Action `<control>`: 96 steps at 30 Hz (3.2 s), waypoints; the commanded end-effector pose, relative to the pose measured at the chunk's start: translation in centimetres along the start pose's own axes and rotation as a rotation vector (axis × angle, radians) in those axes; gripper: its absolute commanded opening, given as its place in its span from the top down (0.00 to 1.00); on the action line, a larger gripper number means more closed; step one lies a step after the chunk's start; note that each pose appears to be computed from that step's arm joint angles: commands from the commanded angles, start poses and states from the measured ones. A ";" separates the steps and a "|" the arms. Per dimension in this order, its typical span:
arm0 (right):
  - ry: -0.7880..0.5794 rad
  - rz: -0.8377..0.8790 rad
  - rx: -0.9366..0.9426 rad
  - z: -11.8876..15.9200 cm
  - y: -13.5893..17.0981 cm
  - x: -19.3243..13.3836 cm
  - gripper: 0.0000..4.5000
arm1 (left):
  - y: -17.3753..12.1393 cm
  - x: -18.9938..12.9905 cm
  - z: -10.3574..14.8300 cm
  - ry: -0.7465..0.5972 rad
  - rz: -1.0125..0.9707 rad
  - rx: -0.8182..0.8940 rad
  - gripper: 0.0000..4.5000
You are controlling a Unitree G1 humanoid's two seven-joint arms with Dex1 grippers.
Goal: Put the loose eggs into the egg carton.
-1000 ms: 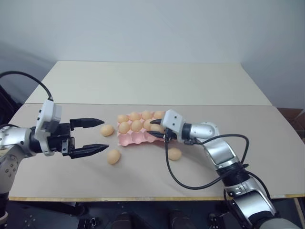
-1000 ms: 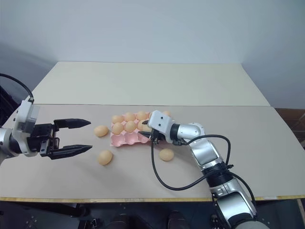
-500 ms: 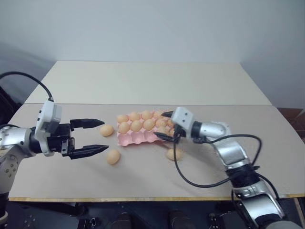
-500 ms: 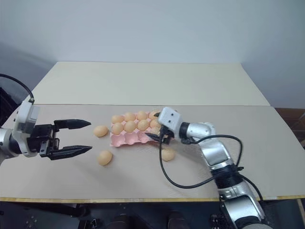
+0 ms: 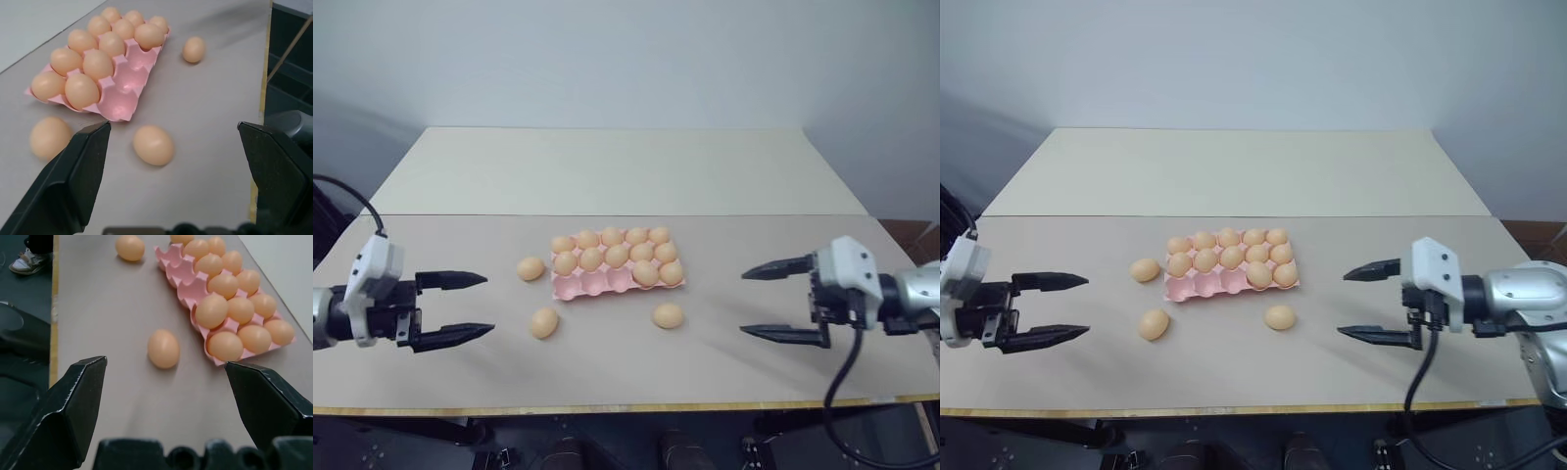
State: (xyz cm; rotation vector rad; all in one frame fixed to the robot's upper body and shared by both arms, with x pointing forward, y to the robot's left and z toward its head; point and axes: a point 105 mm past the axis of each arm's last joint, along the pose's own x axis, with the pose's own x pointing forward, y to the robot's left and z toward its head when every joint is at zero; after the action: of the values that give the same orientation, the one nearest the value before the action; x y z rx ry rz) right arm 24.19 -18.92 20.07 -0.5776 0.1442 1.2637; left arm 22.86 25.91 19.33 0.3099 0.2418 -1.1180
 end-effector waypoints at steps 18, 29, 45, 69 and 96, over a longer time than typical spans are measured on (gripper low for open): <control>0.001 0.048 -0.244 0.1 0.9 9.1 0.01 | -1.5 2.9 1.8 -0.018 -0.141 0.089 0.00; 0.139 -0.039 -0.295 -2.9 -0.8 14.0 0.01 | -1.6 3.7 2.0 -0.036 -0.171 0.093 0.00; -0.064 -0.079 -0.233 2.3 -2.1 14.7 0.61 | 0.0 2.5 3.0 -0.126 -0.031 0.083 0.00; -0.199 -0.210 -0.206 6.0 -5.0 15.4 0.01 | 0.0 0.8 3.4 -0.136 0.084 0.071 0.00; -0.211 -0.002 -0.045 3.8 -1.1 -0.4 0.01 | 0.3 -0.8 2.5 -0.070 0.028 0.084 0.00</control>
State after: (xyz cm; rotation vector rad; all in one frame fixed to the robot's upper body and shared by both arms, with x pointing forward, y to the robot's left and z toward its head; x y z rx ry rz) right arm 24.58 -17.94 22.89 -0.4520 -0.0044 1.3129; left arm 22.98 25.91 21.31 0.3159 0.1451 -1.1118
